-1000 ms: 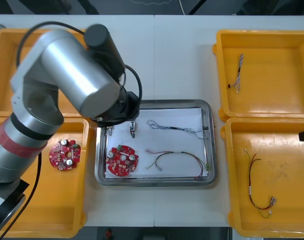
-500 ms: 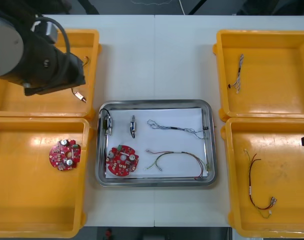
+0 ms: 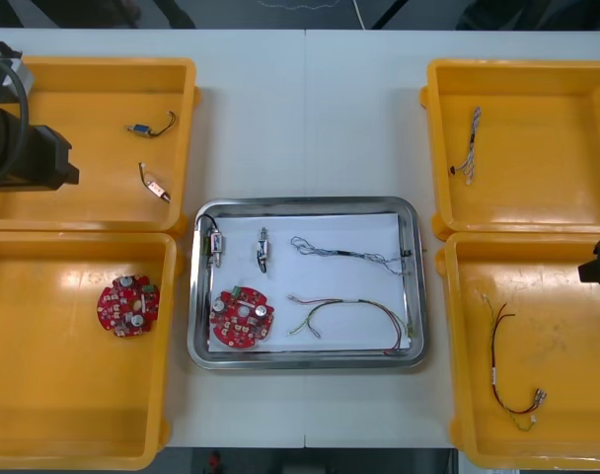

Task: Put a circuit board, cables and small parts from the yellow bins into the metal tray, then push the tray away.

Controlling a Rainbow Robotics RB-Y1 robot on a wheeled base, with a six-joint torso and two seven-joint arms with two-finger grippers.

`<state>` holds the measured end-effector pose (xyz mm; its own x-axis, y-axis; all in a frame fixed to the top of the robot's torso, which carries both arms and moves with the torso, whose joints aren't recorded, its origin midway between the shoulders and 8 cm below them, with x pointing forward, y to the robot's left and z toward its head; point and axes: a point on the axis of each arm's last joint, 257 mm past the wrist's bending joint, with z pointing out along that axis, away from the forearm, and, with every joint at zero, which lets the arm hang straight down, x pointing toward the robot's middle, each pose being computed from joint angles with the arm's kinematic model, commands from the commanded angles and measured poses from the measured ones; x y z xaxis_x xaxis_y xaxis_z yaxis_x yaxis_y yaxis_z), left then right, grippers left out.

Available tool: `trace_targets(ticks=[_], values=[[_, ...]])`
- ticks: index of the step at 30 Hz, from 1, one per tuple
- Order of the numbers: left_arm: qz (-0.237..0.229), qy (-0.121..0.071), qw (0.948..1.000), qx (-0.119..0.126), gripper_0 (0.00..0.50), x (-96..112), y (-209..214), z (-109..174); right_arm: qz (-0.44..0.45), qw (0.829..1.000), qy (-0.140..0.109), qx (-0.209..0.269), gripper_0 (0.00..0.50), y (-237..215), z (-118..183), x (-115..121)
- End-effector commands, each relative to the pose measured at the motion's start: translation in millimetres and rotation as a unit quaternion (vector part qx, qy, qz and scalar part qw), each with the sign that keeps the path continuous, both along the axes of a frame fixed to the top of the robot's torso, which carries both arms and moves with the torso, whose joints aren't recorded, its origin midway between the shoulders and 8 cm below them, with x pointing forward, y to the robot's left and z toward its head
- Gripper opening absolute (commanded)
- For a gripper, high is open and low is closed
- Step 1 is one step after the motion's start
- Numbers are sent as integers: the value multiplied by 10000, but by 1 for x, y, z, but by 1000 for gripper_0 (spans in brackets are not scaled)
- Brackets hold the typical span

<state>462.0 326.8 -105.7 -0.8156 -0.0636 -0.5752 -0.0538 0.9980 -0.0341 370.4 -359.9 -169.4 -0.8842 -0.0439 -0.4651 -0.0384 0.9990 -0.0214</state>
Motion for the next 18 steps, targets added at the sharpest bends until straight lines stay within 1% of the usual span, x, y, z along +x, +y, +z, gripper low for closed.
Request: trace_targets(ticks=[1,2,6,7,8,9,12,15,18], values=[[-121,100,9985,522,500,-3,43,1,513,9983,-184,-196,500,29,27,15],[-140,150,9984,532,500,-3,48,-2,668,9974,-183,-180,500,39,28,17],[-74,363,9984,419,500,-6,57,-15,1322,9910,-113,-193,500,78,32,20],[-74,363,9984,419,500,-6,57,-15,1322,9910,-113,-193,500,78,32,20],[-71,466,9981,397,500,-10,58,-23,1601,9867,-89,-261,500,93,33,21],[-72,504,9979,395,500,-12,59,-27,1684,9853,-76,-287,500,97,33,21],[-132,707,9966,398,500,-27,61,-46,2181,9748,15,-467,500,125,29,20],[-160,789,9958,432,500,-37,62,-55,2503,9659,77,-650,500,143,25,19],[-197,848,9951,468,500,-50,61,-63,3058,9472,212,-942,500,173,16,12]])
